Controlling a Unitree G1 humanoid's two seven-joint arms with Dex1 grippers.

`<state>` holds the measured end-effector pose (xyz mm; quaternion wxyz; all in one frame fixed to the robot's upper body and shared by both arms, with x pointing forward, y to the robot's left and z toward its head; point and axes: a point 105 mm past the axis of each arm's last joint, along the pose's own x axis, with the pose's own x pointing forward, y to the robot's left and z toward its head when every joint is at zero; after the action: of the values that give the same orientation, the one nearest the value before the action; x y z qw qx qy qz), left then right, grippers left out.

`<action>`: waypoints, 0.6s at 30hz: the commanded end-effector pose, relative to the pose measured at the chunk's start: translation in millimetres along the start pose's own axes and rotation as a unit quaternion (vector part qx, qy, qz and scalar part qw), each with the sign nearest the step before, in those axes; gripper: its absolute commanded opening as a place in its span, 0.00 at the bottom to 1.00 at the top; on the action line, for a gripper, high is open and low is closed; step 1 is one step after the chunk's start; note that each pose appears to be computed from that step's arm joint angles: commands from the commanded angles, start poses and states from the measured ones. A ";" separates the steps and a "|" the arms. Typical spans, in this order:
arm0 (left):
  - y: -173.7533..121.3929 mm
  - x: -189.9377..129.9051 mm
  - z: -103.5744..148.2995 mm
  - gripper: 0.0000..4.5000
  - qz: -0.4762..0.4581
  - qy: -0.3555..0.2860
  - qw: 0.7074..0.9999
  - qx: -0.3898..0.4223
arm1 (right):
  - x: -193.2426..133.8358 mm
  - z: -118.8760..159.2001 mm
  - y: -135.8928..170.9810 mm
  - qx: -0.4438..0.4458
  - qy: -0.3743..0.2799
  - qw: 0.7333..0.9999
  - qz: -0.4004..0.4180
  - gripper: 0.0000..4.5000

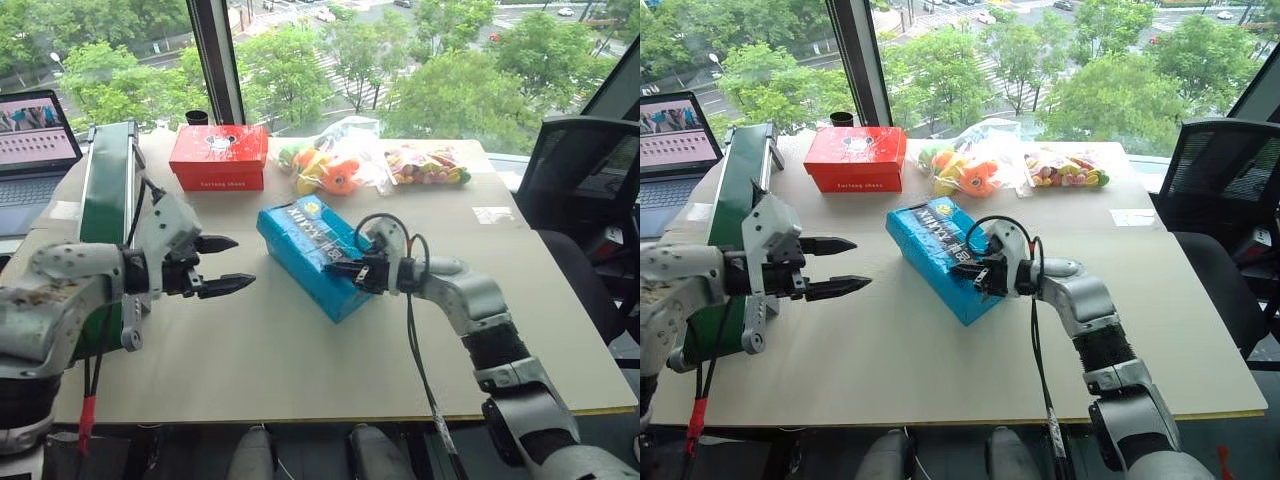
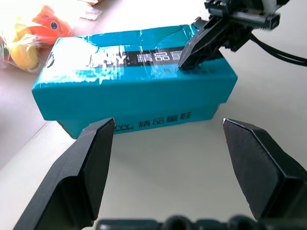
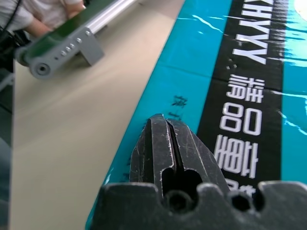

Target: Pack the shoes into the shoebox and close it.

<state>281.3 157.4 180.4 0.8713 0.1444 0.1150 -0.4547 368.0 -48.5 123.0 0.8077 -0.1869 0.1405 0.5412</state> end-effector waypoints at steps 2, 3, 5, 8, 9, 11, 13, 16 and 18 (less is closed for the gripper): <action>-4.6 -0.3 8.7 0.85 0.005 -0.020 1.000 0.019 | -11.4 2.7 -11.3 0.011 -0.012 0.999 -0.027 0.06; -5.2 0.6 9.5 0.85 0.008 -0.029 0.999 0.019 | -25.6 20.4 -16.6 0.022 -0.053 0.998 -0.036 0.12; -7.5 2.0 11.6 0.85 0.009 -0.044 0.999 0.015 | -46.1 37.9 -20.3 0.029 -0.090 0.995 -0.044 0.24; -7.8 5.3 15.2 0.85 0.028 -0.067 0.997 0.031 | -70.8 35.7 -22.4 0.019 -0.080 0.995 -0.063 0.47; -5.2 6.1 15.8 0.85 0.044 -0.073 0.996 0.039 | -78.8 33.4 -23.8 0.015 -0.074 0.994 -0.073 0.54; 0.6 8.4 13.0 0.85 0.075 -0.086 0.993 0.042 | -99.5 24.4 -28.0 0.014 -0.061 0.993 -0.104 0.69; 6.7 10.6 8.4 0.85 0.113 -0.101 0.988 0.034 | -117.5 12.8 -30.5 0.029 -0.058 0.989 -0.135 0.85; 3.4 14.8 -2.1 0.85 0.137 -0.121 0.983 0.010 | -142.5 -17.7 -38.3 0.056 -0.048 0.976 -0.203 1.00; -0.9 18.1 -15.0 0.85 0.154 -0.118 0.981 -0.004 | -158.4 -37.9 -43.3 0.078 -0.049 0.963 -0.252 1.00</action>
<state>292.1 150.0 161.4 0.9344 0.0941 0.0049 -0.3435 347.0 -190.3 148.5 0.9150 -0.1237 0.1302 0.3614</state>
